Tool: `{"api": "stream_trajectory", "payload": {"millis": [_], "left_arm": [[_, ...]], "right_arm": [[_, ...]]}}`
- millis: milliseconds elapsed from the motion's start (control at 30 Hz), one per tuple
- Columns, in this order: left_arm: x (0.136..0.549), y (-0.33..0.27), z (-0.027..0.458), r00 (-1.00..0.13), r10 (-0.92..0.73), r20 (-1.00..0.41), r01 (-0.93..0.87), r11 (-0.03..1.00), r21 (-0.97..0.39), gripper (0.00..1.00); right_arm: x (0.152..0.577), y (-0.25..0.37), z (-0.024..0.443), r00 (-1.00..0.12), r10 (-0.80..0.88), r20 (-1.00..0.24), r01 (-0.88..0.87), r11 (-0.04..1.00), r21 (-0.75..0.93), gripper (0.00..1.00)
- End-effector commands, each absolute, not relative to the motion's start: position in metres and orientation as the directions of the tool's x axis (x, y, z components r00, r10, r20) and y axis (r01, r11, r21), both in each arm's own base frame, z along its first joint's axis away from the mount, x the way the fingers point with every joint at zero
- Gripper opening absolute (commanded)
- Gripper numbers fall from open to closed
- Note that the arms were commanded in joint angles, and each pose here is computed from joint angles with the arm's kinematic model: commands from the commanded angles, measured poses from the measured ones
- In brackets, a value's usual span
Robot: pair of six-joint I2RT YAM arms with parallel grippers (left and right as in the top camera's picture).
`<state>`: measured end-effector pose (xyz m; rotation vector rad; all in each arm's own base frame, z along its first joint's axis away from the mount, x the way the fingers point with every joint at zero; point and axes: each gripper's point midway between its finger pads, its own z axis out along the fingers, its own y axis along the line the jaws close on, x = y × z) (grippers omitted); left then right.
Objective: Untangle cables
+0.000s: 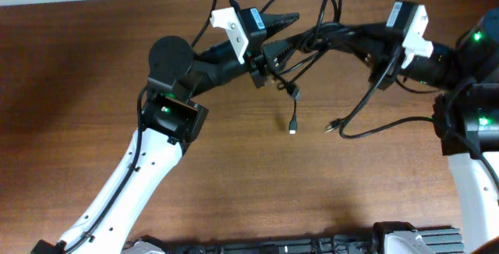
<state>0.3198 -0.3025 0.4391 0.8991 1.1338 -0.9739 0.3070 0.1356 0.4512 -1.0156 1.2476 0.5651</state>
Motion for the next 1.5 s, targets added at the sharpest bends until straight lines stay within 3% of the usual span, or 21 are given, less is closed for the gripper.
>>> {"api": "stream_trajectory", "payload": {"millis": [0,133,333,533,633,900,1233,1267,1300,1367,1467], "left_arm": [[0.299,-0.309,0.436,0.141,-0.143,-0.98,0.974,0.195,0.112,0.37],[0.29,-0.311,0.436,0.173,-0.141,-0.975,0.977,0.154,0.151,0.44],[0.276,-0.311,0.433,0.177,-0.133,-0.975,0.983,0.062,0.17,0.45],[0.276,-0.309,0.442,0.243,-0.157,-0.957,0.969,0.086,0.232,0.54],[0.289,-0.307,0.446,0.245,-0.163,-0.956,0.962,0.166,0.219,0.52],[0.272,-0.32,0.45,0.258,-0.185,-0.948,0.964,0.114,0.24,0.51],[0.266,-0.322,0.456,0.284,-0.206,-0.936,0.958,0.107,0.267,0.31],[0.266,-0.322,0.456,0.284,-0.206,-0.936,0.957,0.113,0.266,0.28],[0.27,-0.321,0.457,0.284,-0.206,-0.936,0.957,0.13,0.261,0.23],[0.286,-0.316,0.459,0.277,-0.202,-0.939,0.948,0.214,0.234,0.15],[0.311,-0.3,0.458,0.272,-0.183,-0.945,0.929,0.307,0.208,0.03]], "right_arm": [[0.314,0.129,0.476,0.254,-0.113,-0.961,-0.788,0.552,-0.274,0.04],[0.314,0.129,0.475,0.248,-0.113,-0.962,-0.789,0.553,-0.268,0.04],[0.318,0.126,0.475,0.245,-0.117,-0.962,-0.775,0.573,-0.267,0.04],[0.296,0.14,0.473,0.26,-0.093,-0.961,-0.85,0.449,-0.274,0.04],[0.289,0.144,0.472,0.263,-0.085,-0.961,-0.872,0.406,-0.275,0.04],[0.289,0.145,0.467,0.246,-0.079,-0.966,-0.888,0.381,-0.258,0.04],[0.292,0.145,0.464,0.228,-0.077,-0.97,-0.893,0.381,-0.241,0.05],[0.292,0.145,0.462,0.216,-0.077,-0.973,-0.896,0.381,-0.229,0.11],[0.292,0.145,0.462,0.211,-0.077,-0.974,-0.897,0.382,-0.224,0.26],[0.293,0.144,0.461,0.209,-0.078,-0.975,-0.894,0.39,-0.223,0.39],[0.293,0.144,0.461,0.208,-0.078,-0.975,-0.894,0.39,-0.222,0.41]]}}
